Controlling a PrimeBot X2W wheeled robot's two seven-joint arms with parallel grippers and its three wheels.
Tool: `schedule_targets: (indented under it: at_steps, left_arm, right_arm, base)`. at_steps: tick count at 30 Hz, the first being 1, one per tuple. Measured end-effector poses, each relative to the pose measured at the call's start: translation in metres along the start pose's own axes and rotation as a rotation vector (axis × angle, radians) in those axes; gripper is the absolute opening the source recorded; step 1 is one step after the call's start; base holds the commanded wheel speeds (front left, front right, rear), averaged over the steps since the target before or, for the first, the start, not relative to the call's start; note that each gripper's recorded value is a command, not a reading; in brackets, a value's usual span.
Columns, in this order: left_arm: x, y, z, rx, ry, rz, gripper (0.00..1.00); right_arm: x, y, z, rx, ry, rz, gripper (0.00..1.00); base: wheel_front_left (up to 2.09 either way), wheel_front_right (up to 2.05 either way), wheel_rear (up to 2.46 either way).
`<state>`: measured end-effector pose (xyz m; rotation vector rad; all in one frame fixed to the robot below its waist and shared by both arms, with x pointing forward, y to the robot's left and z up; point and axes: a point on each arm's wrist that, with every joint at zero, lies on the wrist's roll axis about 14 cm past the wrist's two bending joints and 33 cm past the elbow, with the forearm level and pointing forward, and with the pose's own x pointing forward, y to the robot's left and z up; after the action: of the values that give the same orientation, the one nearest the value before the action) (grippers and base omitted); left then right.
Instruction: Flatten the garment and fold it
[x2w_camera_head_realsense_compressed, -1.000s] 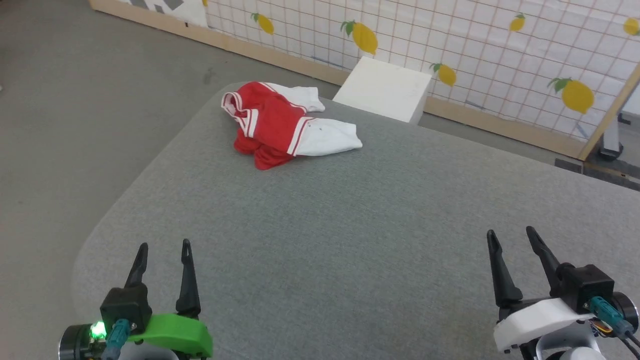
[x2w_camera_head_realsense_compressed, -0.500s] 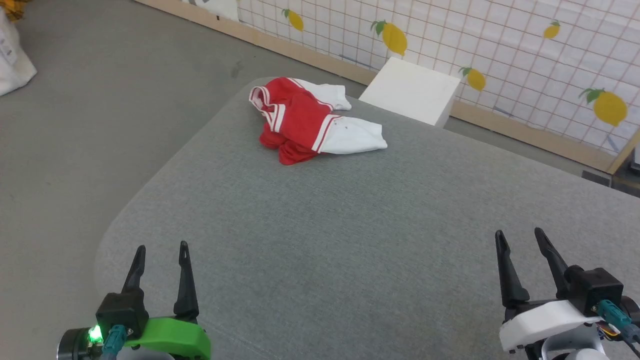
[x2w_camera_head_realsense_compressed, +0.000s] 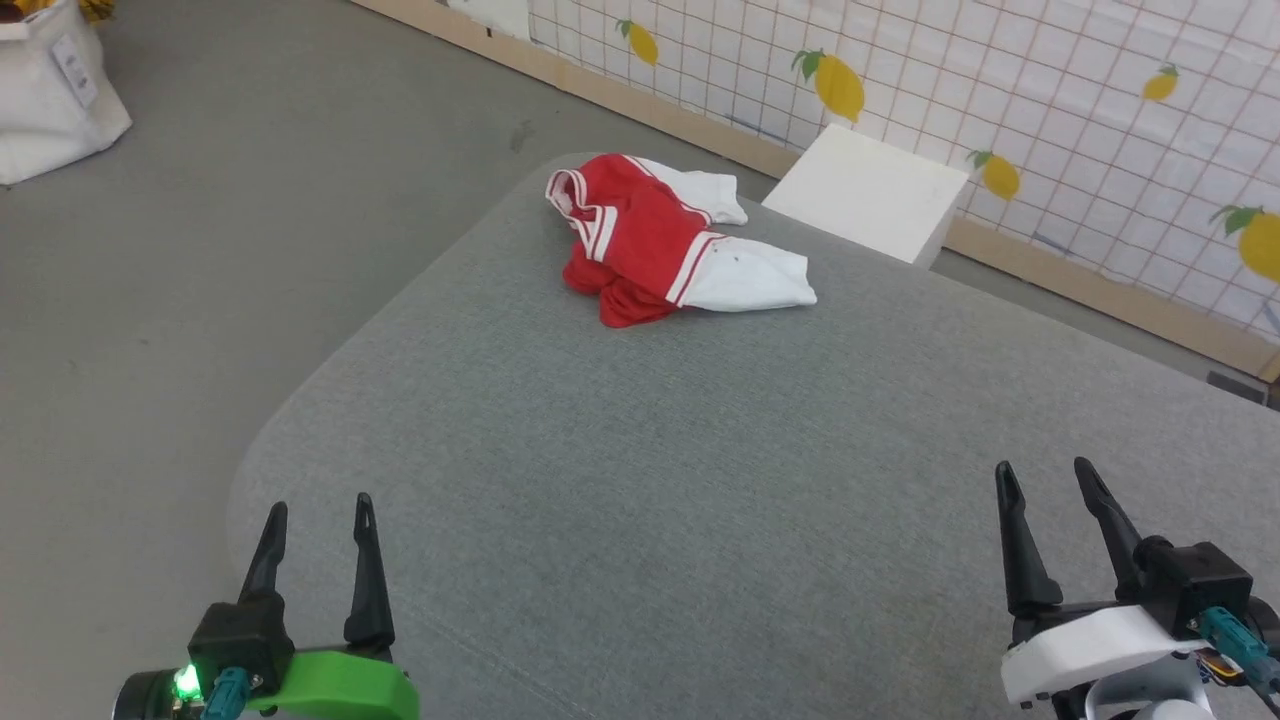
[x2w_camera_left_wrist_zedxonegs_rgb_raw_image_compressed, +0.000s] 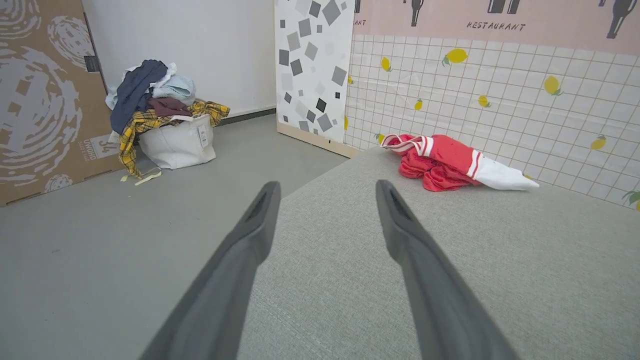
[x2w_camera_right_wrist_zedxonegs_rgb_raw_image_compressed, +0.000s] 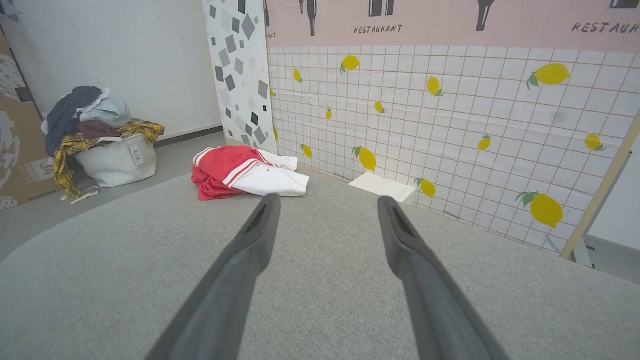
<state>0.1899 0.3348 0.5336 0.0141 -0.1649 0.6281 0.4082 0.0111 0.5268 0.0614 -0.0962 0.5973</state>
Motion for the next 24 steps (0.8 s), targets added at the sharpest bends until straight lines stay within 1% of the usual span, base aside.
schedule_targets:
  at_steps: [16,20,22,24]
  left_arm:
    - [-0.017,0.024,0.001,-0.007,-0.018,0.065,1.00]
    - [-0.010,0.016,0.005,-0.041,-0.029,0.030,1.00]
    - [0.005,0.004,0.015,-0.086,-0.039,-0.016,1.00]
    - [0.024,-0.008,0.035,-0.084,-0.076,-0.071,1.00]
  right_arm:
    - [0.011,0.017,0.002,0.020,-0.022,0.047,1.00]
    - [0.013,0.017,-0.002,0.027,-0.020,0.048,1.00]
    - [0.013,0.015,-0.004,0.029,-0.015,0.044,1.00]
    - [0.014,0.014,-0.007,0.030,-0.013,0.043,1.00]
  base:
    - [0.00,0.00,0.00]
    - [0.00,0.00,0.00]
    - [0.00,0.00,0.00]
    - [0.00,0.00,0.00]
